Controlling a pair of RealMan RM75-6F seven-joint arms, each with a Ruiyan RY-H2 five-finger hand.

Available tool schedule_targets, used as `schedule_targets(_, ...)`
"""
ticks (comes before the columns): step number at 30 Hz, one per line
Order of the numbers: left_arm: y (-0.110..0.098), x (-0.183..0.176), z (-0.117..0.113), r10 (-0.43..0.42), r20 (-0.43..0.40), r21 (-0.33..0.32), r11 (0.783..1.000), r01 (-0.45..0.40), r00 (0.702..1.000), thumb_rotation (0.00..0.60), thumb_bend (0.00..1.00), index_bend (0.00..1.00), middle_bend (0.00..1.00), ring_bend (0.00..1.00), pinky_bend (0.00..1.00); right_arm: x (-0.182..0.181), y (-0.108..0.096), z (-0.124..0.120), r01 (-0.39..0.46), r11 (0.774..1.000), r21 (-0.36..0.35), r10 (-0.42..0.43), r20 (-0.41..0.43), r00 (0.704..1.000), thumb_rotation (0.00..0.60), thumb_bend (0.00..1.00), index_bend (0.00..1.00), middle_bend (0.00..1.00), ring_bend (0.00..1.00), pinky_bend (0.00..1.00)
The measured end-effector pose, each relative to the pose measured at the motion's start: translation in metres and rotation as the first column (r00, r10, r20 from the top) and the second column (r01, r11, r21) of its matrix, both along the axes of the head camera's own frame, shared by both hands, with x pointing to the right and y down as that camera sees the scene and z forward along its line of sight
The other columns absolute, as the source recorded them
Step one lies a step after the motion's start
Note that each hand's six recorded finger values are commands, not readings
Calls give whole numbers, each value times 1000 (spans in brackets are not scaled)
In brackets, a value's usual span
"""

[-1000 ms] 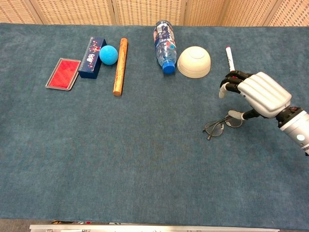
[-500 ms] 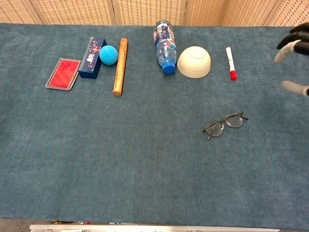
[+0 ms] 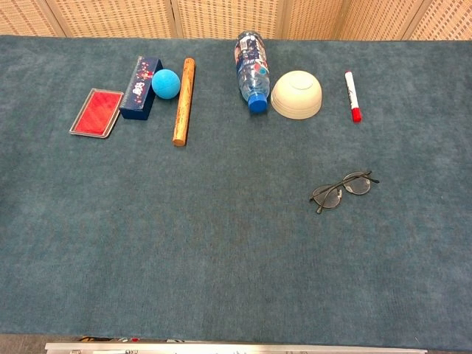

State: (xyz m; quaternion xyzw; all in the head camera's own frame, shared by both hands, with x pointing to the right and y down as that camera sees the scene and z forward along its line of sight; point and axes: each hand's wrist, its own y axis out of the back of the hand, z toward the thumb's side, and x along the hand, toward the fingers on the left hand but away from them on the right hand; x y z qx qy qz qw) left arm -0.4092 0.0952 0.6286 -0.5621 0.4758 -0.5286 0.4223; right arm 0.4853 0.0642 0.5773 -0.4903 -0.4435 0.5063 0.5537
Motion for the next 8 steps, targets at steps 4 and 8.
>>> schedule_targets(4,-3,-1,0,-4,-9,5,1000,5,1000,600,114,430,406,364,547,18,3,2,-81,997,1,81,33,996,600,158,443,358,202,444)
schedule_targets(8,-6,-3,3,-11,-11,0,1000,11,1000,600,114,430,406,364,547,29,3,2,-123,992,8,122,50,991,600,159,443,358,202,444)
